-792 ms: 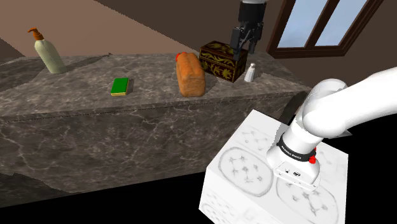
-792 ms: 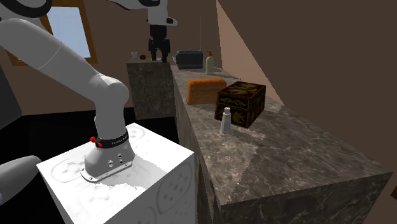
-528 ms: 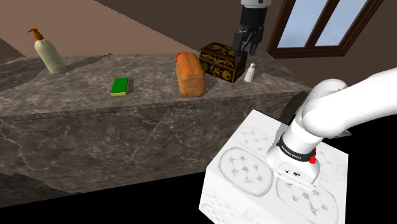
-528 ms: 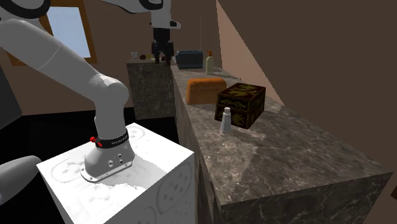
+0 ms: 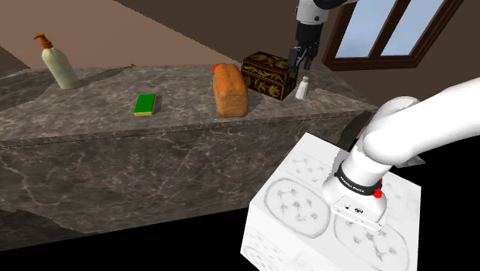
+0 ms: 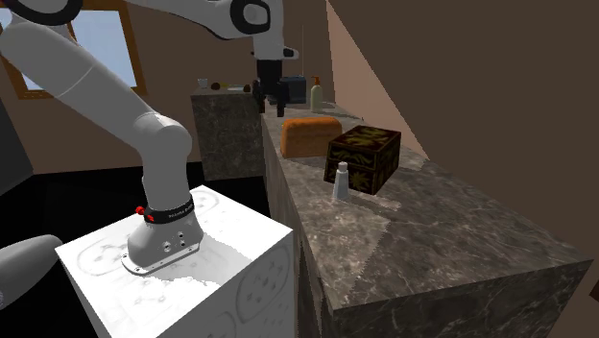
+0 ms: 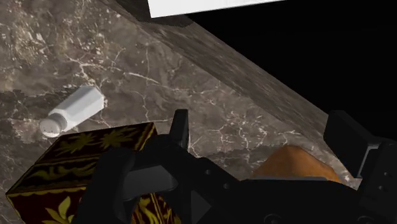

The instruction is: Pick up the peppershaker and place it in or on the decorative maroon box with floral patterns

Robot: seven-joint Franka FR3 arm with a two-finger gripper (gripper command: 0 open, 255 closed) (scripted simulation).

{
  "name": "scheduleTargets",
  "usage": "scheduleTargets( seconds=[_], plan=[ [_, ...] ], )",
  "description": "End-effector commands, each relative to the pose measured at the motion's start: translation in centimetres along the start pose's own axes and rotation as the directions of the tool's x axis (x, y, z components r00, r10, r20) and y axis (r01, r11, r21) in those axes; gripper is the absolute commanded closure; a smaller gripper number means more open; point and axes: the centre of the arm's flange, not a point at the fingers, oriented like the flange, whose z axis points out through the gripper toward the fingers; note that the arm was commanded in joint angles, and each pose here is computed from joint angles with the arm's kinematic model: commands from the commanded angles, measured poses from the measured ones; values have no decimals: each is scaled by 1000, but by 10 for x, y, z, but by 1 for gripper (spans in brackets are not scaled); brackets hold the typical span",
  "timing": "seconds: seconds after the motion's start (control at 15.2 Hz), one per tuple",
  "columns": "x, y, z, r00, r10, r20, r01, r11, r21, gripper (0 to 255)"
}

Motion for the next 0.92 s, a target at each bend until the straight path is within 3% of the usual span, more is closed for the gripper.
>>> scheduleTargets(
  seconds=[0.0,0.86],
  plan=[
    [5,21,13,1000,-4,-8,4,1000,-7,0],
    [49,161,87,998,-24,-53,21,999,-46,0]
  ],
)
